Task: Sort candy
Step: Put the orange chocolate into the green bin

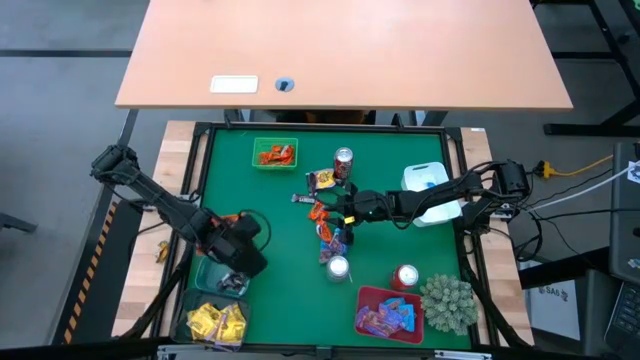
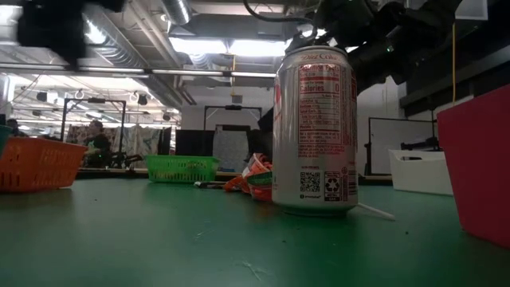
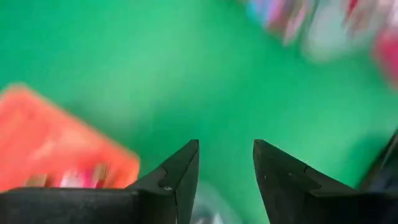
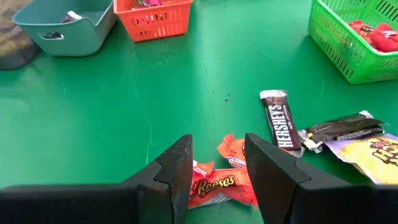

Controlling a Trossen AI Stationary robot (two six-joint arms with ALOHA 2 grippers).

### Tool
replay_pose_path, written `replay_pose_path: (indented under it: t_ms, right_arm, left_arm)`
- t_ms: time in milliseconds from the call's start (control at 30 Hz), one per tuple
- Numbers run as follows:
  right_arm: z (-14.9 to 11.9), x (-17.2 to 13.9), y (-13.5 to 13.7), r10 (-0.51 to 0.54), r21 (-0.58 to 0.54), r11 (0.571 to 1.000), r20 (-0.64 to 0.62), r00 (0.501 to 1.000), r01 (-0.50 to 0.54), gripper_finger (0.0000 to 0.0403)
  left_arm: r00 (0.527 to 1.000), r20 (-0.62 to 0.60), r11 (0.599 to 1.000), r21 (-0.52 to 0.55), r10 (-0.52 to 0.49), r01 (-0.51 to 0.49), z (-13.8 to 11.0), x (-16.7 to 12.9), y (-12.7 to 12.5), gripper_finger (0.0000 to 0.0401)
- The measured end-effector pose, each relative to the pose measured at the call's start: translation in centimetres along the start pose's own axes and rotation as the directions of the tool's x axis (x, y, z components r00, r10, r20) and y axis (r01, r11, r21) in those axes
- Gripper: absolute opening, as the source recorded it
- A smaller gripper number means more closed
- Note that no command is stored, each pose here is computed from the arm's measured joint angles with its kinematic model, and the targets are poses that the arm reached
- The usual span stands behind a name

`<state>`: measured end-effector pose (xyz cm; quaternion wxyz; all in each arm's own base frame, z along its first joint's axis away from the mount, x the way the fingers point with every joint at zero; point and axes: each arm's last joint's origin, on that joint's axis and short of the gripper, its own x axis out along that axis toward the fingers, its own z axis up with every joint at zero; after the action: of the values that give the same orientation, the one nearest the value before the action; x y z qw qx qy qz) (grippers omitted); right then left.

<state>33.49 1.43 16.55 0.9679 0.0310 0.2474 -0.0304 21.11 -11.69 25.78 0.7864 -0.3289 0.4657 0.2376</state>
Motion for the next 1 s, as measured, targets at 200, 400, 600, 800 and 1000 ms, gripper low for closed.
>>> replay_pose_path:
  t_ms: [200,400,600,800,1000]
  right_arm:
    - [0.0,0.0,0.0,0.000,-0.039,0.999,0.000,1.000,0.000,0.0145]
    - [0.9,-1.2,0.0,0.003,-0.119,0.993,0.011,1.000,-0.001,0.0145]
    - [2.4,-3.5,-0.2,-0.037,-0.215,0.976,0.025,0.999,0.041,0.0145]
    - [3.2,-5.2,-0.4,-0.086,-0.266,0.960,0.031,0.996,0.092,0.0145]
    - [3.2,-5.5,-0.4,-0.090,-0.306,0.948,0.024,0.996,0.093,0.0145]
  left_arm:
    - [0.963,0.269,0.987,-0.149,-0.024,0.067,3.6,1.3,-0.8,0.0141]
    - [0.942,0.335,0.975,-0.199,-0.023,0.095,6.2,4.2,-1.6,0.0141]
    - [0.915,0.398,0.974,-0.176,-0.065,0.145,8.1,7.7,-2.8,0.0141]
    - [0.907,0.419,0.976,-0.171,-0.051,0.134,9.0,11.2,-3.2,0.0141]
    - [0.916,0.402,0.980,-0.179,-0.007,0.086,9.0,14.2,-2.9,0.0141]
